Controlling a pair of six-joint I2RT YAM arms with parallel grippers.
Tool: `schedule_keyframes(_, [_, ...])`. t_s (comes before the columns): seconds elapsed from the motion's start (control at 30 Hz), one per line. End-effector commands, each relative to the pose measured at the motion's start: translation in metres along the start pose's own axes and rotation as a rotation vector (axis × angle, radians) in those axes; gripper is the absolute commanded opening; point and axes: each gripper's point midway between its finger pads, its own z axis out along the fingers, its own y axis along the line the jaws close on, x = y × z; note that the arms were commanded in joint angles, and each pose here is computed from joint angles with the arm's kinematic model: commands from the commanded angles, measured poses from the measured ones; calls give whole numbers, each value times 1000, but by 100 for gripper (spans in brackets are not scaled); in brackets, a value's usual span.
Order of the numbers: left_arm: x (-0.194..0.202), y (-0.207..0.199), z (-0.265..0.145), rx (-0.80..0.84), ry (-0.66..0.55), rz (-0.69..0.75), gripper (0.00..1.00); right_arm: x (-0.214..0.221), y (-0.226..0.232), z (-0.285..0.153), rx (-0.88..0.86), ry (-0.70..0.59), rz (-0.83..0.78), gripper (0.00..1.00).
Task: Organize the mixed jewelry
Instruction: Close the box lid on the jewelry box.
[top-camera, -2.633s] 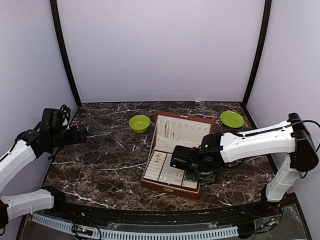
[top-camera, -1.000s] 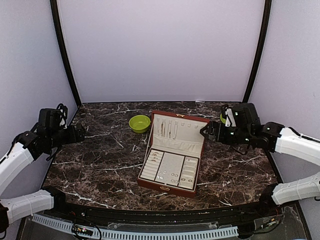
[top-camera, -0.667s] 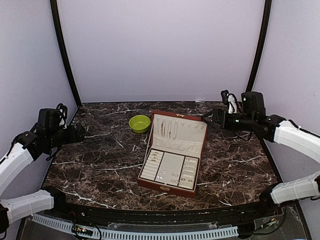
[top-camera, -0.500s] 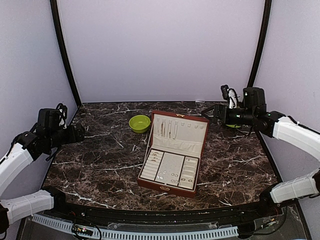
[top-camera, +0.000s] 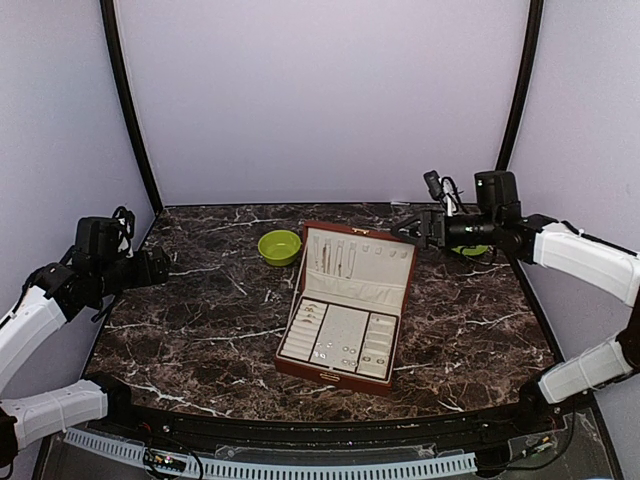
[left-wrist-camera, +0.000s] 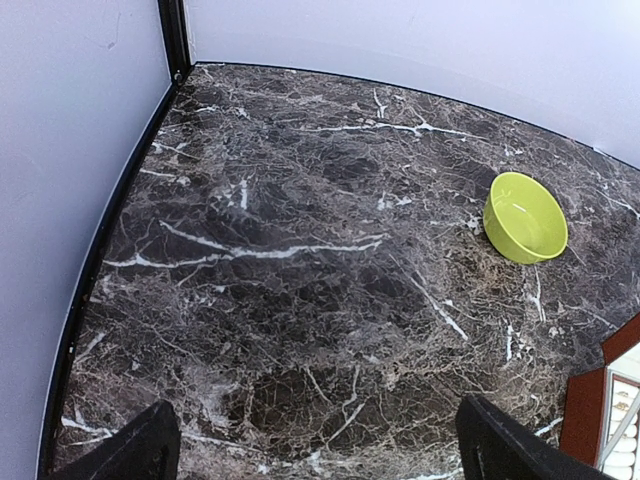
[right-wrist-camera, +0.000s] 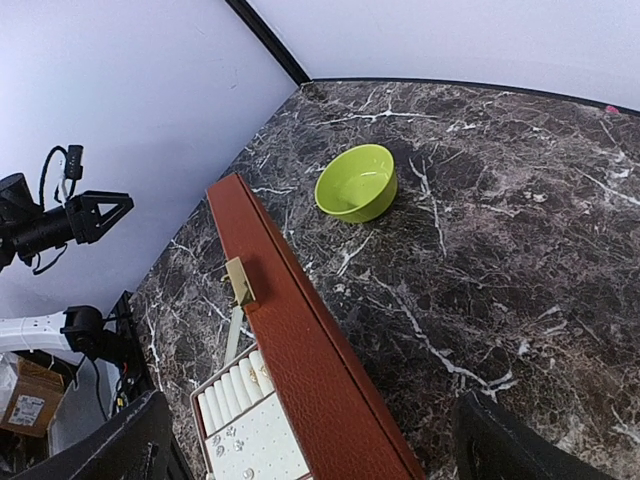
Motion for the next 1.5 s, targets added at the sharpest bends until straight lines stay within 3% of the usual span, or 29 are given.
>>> schedule_keyframes(0.0, [-1, 3, -2, -8, -12, 9, 99, 4, 14, 2, -62, 15, -24, 98])
schedule_keyframes(0.57, [-2, -2, -4, 25, -25, 14, 99, 65, 107, 10, -299, 230, 20, 98])
schedule_keyframes(0.7, [-4, -18, -4, 118, -38, 37, 96, 74, 100, 4, -171, 236, 15, 98])
schedule_keyframes(0.83, [1, -45, -4, 262, -14, 44, 87, 57, 78, -10, 27, 161, 21, 97])
schedule_keyframes(0.93, [5, -74, -9, 373, 21, 44, 84, 55, 64, -13, 153, 151, 61, 91])
schedule_keyframes(1.1, [18, -135, -23, 500, 88, 136, 80, 82, 65, -5, 283, 227, 94, 79])
schedule_keyframes(1.47, [98, -238, -59, 712, 322, 330, 56, 164, 102, 13, 432, 441, 52, 61])
